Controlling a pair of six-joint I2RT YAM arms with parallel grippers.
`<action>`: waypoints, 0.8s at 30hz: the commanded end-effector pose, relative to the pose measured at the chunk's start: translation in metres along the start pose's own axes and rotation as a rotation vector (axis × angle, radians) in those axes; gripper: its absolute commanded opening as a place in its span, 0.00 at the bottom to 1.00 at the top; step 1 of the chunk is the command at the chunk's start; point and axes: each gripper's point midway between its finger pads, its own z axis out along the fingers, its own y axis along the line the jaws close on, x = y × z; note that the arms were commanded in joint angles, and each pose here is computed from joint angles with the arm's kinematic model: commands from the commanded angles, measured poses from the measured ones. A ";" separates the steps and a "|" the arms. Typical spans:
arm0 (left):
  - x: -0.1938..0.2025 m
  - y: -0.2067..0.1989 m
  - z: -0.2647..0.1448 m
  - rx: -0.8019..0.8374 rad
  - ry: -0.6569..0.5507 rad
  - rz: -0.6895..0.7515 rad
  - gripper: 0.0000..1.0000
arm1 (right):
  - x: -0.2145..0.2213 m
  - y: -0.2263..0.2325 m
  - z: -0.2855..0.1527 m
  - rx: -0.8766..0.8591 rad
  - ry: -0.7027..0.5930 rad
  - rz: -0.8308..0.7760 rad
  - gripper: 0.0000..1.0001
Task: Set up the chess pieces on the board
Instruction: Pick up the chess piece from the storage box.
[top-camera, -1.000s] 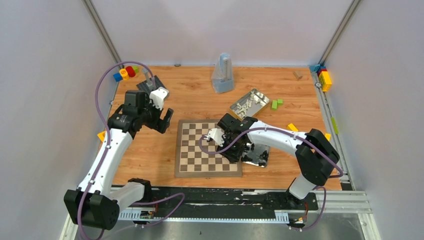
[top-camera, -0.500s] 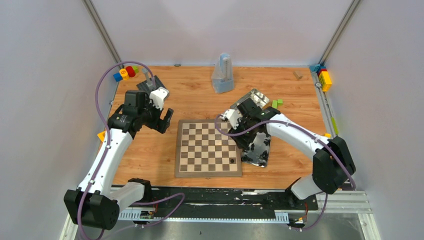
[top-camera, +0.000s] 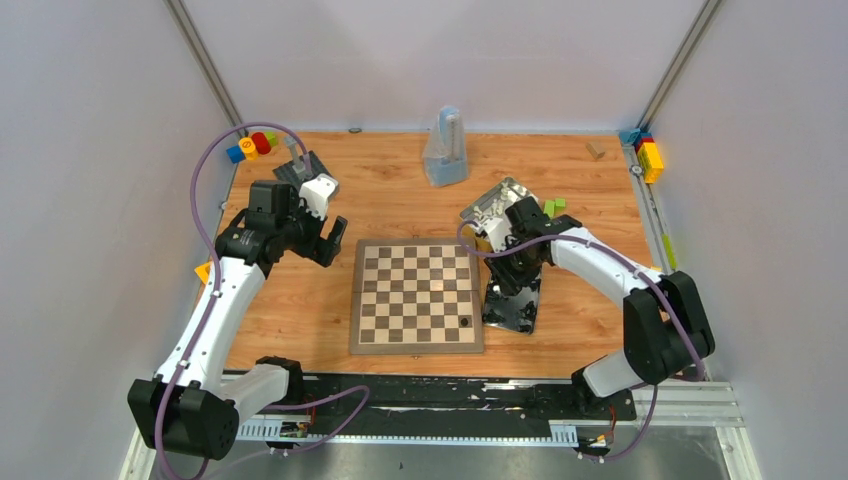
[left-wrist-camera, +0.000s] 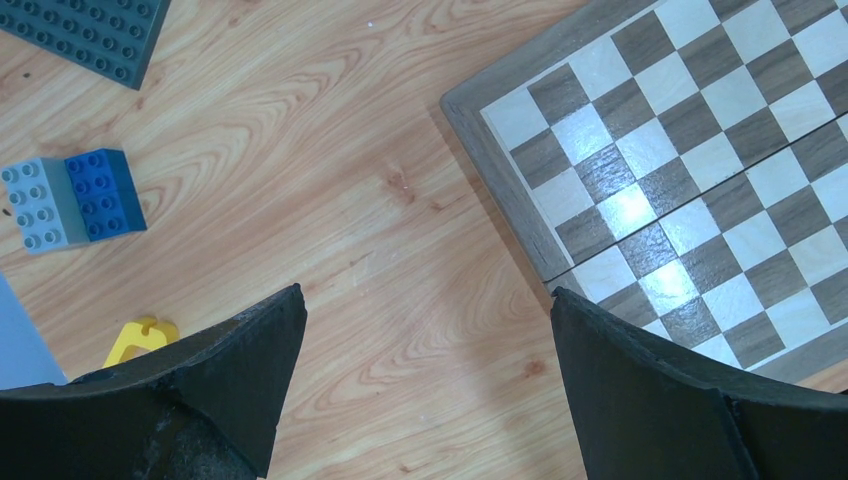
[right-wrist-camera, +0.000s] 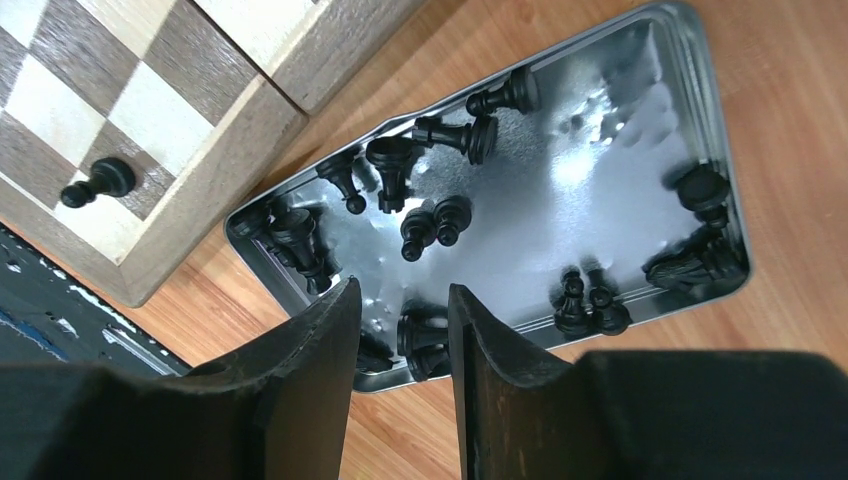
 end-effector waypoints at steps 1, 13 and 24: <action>-0.012 0.000 -0.003 0.005 -0.048 0.024 1.00 | -0.002 -0.003 0.012 -0.010 -0.010 0.024 0.38; -0.011 -0.001 -0.001 0.010 -0.046 0.025 1.00 | 0.002 -0.005 0.032 -0.034 0.026 0.045 0.33; -0.012 -0.001 -0.001 0.007 -0.048 0.027 1.00 | -0.001 -0.004 0.033 -0.044 0.021 0.042 0.15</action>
